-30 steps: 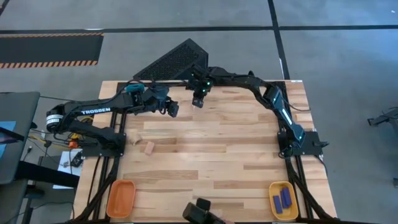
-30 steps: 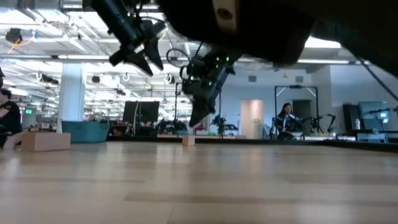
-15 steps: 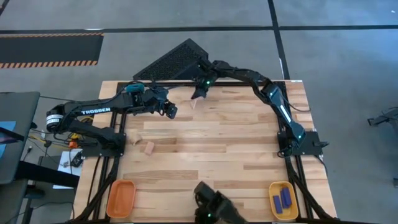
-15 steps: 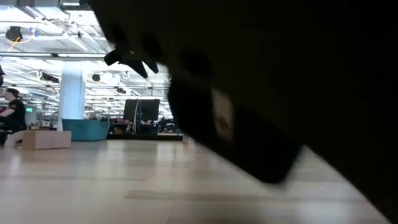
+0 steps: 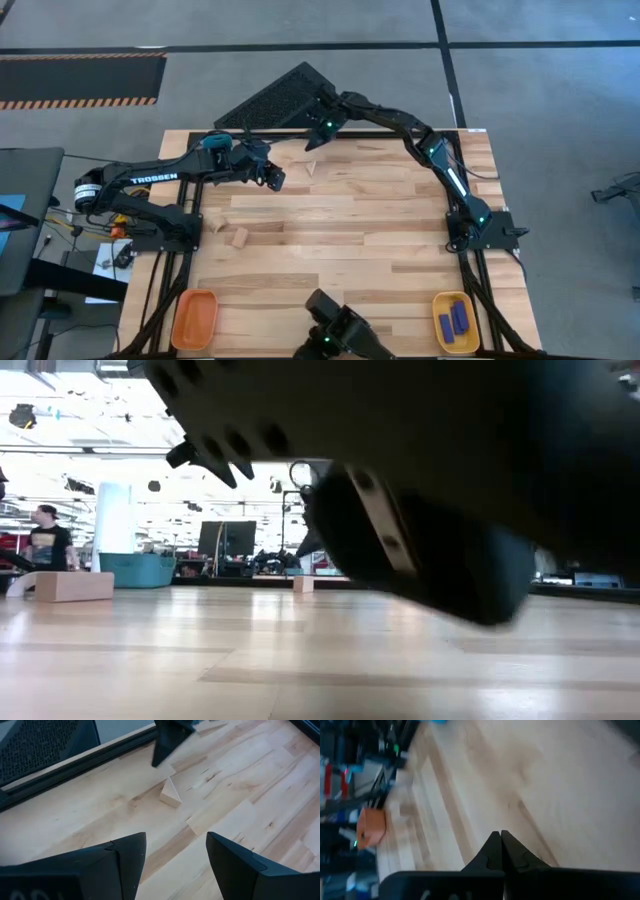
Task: Sort & place blocks by color
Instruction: Put the top brown block into the orange bin
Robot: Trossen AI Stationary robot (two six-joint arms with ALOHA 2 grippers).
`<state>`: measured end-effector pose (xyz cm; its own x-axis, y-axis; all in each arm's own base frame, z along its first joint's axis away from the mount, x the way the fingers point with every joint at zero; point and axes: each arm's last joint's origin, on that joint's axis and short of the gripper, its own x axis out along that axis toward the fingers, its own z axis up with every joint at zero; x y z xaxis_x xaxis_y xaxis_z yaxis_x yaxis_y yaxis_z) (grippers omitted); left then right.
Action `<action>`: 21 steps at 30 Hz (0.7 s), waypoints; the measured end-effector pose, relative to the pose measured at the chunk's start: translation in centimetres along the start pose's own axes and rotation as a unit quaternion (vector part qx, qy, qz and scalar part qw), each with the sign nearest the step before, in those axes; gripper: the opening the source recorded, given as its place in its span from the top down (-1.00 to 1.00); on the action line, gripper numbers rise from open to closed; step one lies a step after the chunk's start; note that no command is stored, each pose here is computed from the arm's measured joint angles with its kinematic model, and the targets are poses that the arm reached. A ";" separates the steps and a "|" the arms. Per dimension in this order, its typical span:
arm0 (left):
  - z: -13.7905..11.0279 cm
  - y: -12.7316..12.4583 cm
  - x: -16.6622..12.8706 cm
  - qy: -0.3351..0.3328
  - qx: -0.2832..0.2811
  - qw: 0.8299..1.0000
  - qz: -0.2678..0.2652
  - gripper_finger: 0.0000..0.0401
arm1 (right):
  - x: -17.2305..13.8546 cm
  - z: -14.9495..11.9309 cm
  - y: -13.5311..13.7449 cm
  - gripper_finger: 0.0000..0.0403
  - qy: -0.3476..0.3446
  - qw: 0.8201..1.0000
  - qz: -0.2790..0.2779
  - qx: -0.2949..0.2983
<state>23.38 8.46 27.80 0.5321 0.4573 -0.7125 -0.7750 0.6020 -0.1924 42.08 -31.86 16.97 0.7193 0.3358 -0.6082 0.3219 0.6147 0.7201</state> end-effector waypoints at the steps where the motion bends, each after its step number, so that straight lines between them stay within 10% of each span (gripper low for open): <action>1: 0.0 0.0 0.0 0.000 -0.001 1.000 0.000 0.03 | -0.2 0.3 0.4 1.00 -0.006 1.000 -0.005 0.005; 11: 0.3 0.4 0.6 -0.021 0.022 0.999 0.042 0.03 | -0.9 0.1 5.4 1.00 0.014 0.994 -0.098 -0.046; 21: 1.6 -0.6 7.7 -0.020 0.094 0.994 -0.055 0.03 | -10.9 -1.8 14.1 1.00 -0.025 0.964 -0.229 -0.133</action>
<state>28.52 12.64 23.49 0.6252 0.4056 -0.6668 -0.6365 0.7594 -0.1348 37.65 -25.60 33.20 0.5703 -0.0455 -0.8202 0.4491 0.8533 0.2649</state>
